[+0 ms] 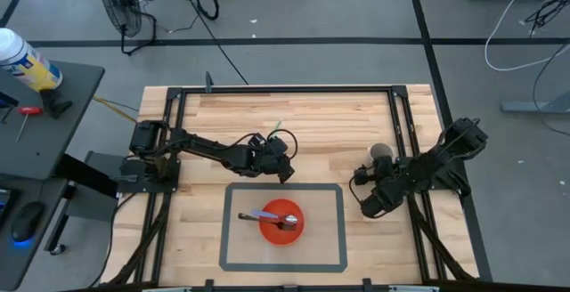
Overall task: Pick & Place Utensil
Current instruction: Put the white cup to the top right of the orange bowl
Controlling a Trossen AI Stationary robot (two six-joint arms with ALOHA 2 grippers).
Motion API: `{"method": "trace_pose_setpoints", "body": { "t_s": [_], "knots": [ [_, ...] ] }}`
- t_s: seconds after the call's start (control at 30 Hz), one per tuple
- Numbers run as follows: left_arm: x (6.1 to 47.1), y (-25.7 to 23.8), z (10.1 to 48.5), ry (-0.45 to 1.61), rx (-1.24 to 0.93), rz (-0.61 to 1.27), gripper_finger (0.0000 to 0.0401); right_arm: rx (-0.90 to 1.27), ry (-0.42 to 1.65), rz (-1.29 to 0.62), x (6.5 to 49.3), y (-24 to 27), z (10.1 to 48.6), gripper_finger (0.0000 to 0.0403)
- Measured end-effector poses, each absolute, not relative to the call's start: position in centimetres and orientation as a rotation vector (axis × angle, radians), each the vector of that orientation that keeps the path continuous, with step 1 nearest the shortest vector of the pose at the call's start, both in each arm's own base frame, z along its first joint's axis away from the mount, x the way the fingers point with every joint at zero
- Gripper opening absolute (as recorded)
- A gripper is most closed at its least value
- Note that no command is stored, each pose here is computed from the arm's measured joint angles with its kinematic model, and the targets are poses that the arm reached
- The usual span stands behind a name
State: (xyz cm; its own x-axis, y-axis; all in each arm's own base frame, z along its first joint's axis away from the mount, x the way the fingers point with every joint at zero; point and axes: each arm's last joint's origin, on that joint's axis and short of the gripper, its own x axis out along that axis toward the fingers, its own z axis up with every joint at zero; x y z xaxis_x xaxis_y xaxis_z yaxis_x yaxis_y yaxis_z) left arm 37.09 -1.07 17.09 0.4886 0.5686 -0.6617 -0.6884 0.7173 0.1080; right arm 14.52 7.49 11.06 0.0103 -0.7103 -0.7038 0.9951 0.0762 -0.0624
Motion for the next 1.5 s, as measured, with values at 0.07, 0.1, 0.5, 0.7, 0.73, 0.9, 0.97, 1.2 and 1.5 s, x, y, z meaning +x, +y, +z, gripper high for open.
{"method": "trace_pose_setpoints", "body": {
  "t_s": [0.07,0.1,0.5,0.7,0.73,0.9,0.97,1.2,1.5],
  "knots": [
    [37.1,-1.1,17.1,0.733,-0.18,0.769,0.0171,0.539,0.673,-1.445,14.7,7.4,11.1,0.0398],
    [37.1,-1.1,17.1,0.733,-0.18,0.769,0.0171,0.543,0.672,-1.454,14.7,7.2,11.1,0.0398],
    [37.1,-1.1,17.1,0.745,-0.185,0.744,0.0172,0.567,0.627,-1.536,16.2,5.6,11.8,0.039],
    [37.1,-1.1,17.1,0.745,-0.185,0.744,0.0172,0.546,0.574,-1.488,17.5,4.4,11.6,0.0381],
    [37.1,-1.1,17.1,0.745,-0.185,0.744,0.0172,0.538,0.571,-1.479,17.7,4.3,11.6,0.0381],
    [37.1,-1.1,17.1,0.746,-0.185,0.744,0.0172,0.478,0.531,-1.462,18.1,3.7,11.6,0.0381],
    [37.1,-1.1,17.1,0.746,-0.185,0.744,0.0172,0.454,0.518,-1.452,18.3,3.4,11.7,0.0378],
    [37.1,-1.1,17.1,0.746,-0.186,0.744,0.0172,0.394,0.518,-1.407,19.3,2.7,11.5,0.0357],
    [37.1,-1.2,17.1,0.746,-0.185,0.743,0.0172,0.404,0.465,-1.444,18.3,2.1,10.8,0.0356]
  ]
}}
